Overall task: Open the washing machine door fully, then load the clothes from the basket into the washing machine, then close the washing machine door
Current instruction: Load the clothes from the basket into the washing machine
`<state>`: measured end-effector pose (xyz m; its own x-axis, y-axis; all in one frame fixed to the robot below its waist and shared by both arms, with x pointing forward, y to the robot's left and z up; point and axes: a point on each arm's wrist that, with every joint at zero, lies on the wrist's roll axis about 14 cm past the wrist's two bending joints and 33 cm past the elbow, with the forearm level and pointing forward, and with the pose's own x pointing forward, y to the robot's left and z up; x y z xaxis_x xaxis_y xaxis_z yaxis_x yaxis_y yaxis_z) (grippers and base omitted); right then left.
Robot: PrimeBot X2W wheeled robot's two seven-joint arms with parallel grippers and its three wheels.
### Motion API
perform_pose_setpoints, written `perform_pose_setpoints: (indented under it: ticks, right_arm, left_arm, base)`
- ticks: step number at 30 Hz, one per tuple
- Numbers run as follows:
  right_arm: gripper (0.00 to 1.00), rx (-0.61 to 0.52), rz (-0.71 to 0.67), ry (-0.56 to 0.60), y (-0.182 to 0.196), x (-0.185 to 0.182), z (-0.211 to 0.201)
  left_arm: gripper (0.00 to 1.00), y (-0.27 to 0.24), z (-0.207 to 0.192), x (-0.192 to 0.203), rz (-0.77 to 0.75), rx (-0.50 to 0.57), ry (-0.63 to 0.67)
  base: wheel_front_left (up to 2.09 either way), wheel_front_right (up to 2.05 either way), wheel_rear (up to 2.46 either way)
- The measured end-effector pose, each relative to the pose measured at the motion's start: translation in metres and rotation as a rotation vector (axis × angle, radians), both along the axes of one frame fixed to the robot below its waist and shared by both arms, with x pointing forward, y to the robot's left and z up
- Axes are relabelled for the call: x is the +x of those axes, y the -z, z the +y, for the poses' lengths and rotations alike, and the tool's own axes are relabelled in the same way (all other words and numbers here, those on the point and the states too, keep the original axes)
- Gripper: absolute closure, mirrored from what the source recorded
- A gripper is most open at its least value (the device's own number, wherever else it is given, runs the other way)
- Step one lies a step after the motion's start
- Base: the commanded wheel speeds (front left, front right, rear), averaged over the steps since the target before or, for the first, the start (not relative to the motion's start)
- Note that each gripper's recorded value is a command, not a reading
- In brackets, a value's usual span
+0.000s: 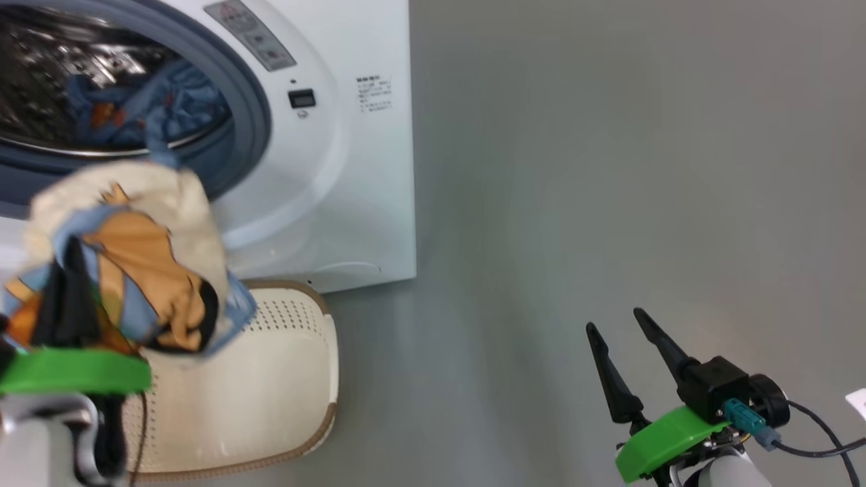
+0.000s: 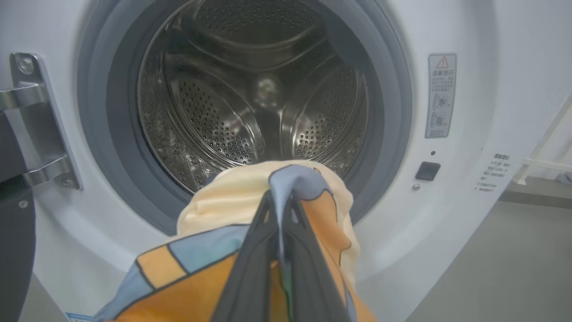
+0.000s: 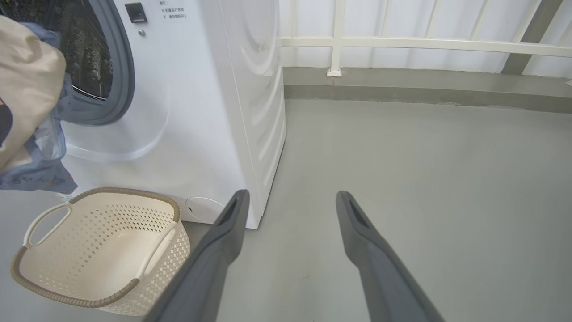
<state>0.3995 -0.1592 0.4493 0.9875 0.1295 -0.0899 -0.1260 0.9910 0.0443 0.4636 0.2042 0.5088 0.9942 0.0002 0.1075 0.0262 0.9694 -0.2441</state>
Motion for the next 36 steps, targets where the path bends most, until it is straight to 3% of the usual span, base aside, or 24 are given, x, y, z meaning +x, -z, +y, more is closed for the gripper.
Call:
perform_pose_setpoints:
  ticks: [19,28,36]
  right_arm:
    - [0.0,-0.01,0.103,0.034,0.052,0.036,-0.015]
    - [0.0,0.026,0.144,0.06,0.077,0.052,-0.022]
    - [0.0,0.027,0.193,0.113,0.094,0.047,-0.041]
  left_arm:
    - [1.0,-0.009,0.022,0.167,-0.065,-0.017,0.022]
    - [1.0,0.0,0.037,0.238,-0.05,0.078,0.04]
    - [1.0,0.012,0.024,0.287,-0.046,0.078,0.06]
  base:
    - [0.0,0.0,0.0]
    - [0.0,0.0,0.0]
    - [0.0,0.0,0.0]
